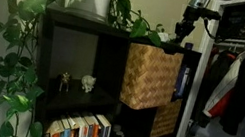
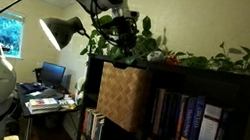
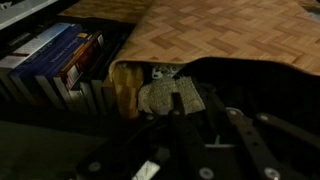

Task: Pull out the basket, put three pairs of socks on the top of the shelf, then push the basket in

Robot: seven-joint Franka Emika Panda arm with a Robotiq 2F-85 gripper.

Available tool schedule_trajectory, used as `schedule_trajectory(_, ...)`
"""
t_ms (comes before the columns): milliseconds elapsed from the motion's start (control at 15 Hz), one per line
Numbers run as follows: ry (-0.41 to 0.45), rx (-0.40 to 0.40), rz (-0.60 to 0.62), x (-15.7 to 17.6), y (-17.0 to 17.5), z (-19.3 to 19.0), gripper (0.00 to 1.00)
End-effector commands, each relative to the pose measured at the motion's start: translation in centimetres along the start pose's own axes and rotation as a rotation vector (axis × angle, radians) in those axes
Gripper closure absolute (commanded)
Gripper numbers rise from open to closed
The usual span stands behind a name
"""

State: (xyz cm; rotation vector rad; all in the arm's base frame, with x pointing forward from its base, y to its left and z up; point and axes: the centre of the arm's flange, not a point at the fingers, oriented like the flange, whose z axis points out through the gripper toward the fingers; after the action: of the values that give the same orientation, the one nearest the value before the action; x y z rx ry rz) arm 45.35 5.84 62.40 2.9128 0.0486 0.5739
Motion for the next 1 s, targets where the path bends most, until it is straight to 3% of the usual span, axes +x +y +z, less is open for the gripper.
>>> schedule_trajectory(0, 0.028, 0.028, -0.008, -4.9, -1.4, -0.6, 0.95)
schedule_trajectory(200, 0.035, 0.045, -0.024, -6.9, -3.1, 0.1, 1.00)
schedule_trajectory(333, 0.057, 0.069, -0.038, -7.7, -4.3, 1.2, 0.97)
schedule_trajectory(667, 0.068, 0.158, -0.023, -7.9, -5.7, 5.7, 0.96)
schedule_trajectory(933, 0.067, 0.172, 0.004, -8.1, -5.8, 8.3, 0.96)
